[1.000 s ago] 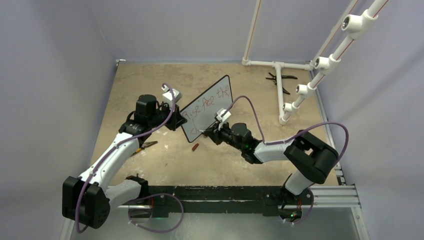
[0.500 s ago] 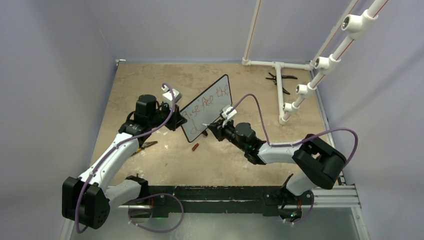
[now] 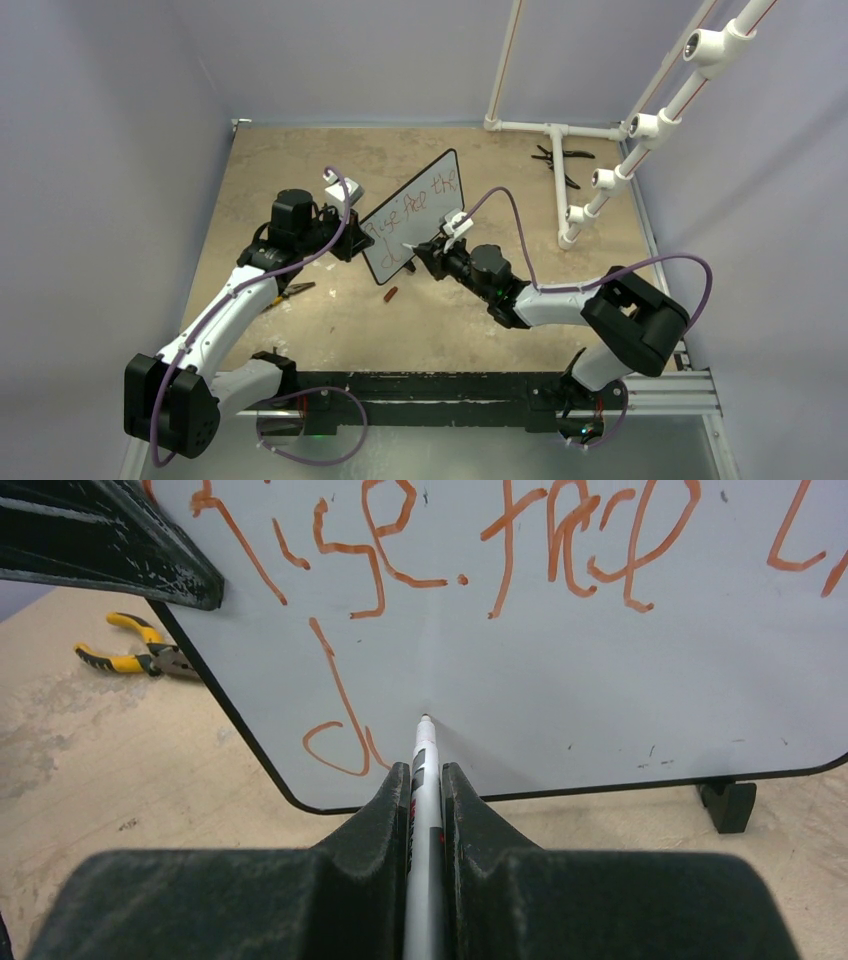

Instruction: Write a sentence on the whiteboard

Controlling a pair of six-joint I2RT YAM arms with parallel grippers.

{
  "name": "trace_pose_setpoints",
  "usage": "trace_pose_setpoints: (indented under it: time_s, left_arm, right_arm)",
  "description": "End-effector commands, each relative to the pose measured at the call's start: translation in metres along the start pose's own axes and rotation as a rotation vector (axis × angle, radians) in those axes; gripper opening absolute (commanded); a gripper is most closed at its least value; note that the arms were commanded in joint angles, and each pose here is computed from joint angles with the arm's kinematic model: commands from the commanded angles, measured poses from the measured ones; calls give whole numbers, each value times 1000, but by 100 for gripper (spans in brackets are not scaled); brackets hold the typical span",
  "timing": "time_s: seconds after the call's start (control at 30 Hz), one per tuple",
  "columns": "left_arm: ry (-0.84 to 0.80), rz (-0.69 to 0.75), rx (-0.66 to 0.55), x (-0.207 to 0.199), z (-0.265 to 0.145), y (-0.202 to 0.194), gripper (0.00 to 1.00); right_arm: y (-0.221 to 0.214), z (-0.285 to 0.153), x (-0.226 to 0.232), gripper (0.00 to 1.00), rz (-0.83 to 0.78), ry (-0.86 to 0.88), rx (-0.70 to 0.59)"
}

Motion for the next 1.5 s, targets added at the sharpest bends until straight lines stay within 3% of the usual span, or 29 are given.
trace_pose_setpoints:
  time_s: [0.0, 0.47, 0.83, 1.2, 1.47]
  left_arm:
    - [-29, 26, -46, -6, -5, 12, 0]
    - [-27, 27, -47, -6, -5, 13, 0]
    - [-27, 27, -46, -6, -5, 13, 0]
    - [-30, 27, -47, -6, -5, 13, 0]
    - [-32, 25, -46, -7, -5, 12, 0]
  right_arm:
    - [30, 8, 16, 0, -20, 66, -97]
    - [-5, 14, 5, 0, -37, 42, 23]
    - [15, 19, -1, 0, -22, -37, -41]
    - [49, 16, 15, 0, -29, 17, -132]
    - [49, 12, 23, 0, -41, 72, -122]
Point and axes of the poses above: each gripper's point midway between its finger pads, its own z axis out along the fingers, its own x axis along the line the jaws close on, y = z × x, the point moved 2 cm from there along -z, back along the fingers, and after that the axes turned 12 degrees about z, right-handed, at the moved point
